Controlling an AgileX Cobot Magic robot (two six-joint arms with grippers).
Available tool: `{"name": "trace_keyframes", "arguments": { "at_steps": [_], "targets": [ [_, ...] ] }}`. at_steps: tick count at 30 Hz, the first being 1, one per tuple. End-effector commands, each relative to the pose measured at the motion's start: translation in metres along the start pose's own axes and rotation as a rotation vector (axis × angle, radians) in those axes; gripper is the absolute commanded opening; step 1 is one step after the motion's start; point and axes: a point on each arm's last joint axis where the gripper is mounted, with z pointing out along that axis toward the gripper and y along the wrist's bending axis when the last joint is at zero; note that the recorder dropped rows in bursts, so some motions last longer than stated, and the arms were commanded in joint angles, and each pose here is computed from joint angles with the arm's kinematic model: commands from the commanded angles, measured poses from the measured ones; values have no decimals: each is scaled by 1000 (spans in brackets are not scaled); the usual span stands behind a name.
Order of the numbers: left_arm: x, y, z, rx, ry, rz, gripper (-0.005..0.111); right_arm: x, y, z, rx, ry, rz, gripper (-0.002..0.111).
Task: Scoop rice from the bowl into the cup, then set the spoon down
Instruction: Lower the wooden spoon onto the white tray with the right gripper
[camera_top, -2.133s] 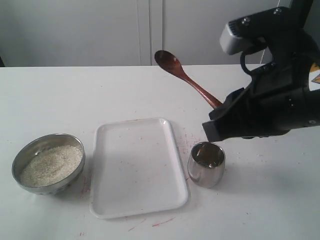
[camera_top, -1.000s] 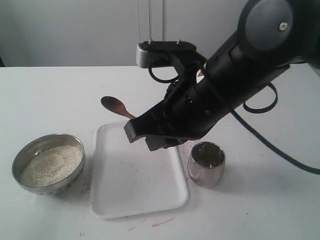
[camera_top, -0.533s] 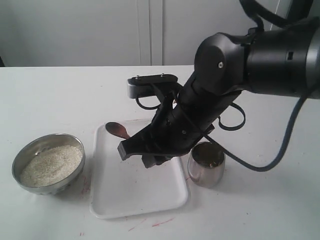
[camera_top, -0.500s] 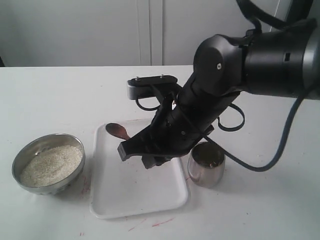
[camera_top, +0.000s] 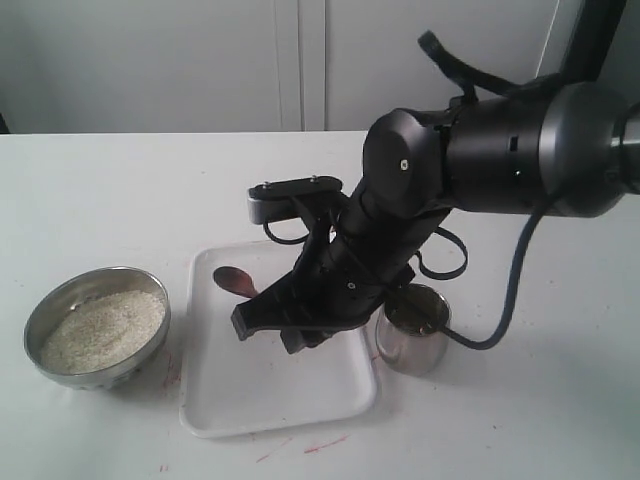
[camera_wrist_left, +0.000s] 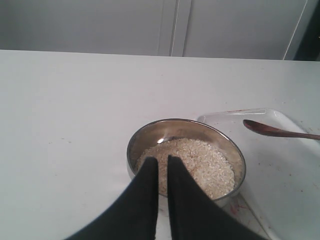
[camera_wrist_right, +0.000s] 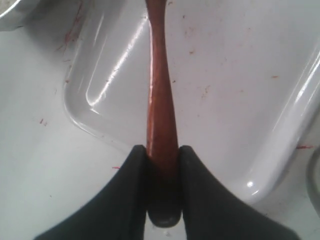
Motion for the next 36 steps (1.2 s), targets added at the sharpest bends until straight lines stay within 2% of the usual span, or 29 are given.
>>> {"name": "trace_keyframes", "arguments": {
  "at_steps": [1,17,36],
  "targets": [
    [-2,0,0,4,-11,-11,14,-1,-1,5,0,1,-6,0],
    [-2,0,0,4,-11,-11,14,-4,-1,7,4,-24,-7,0],
    [-2,0,0,4,-11,-11,14,-1,-9,36,22,35,8,0]
  ]
}}
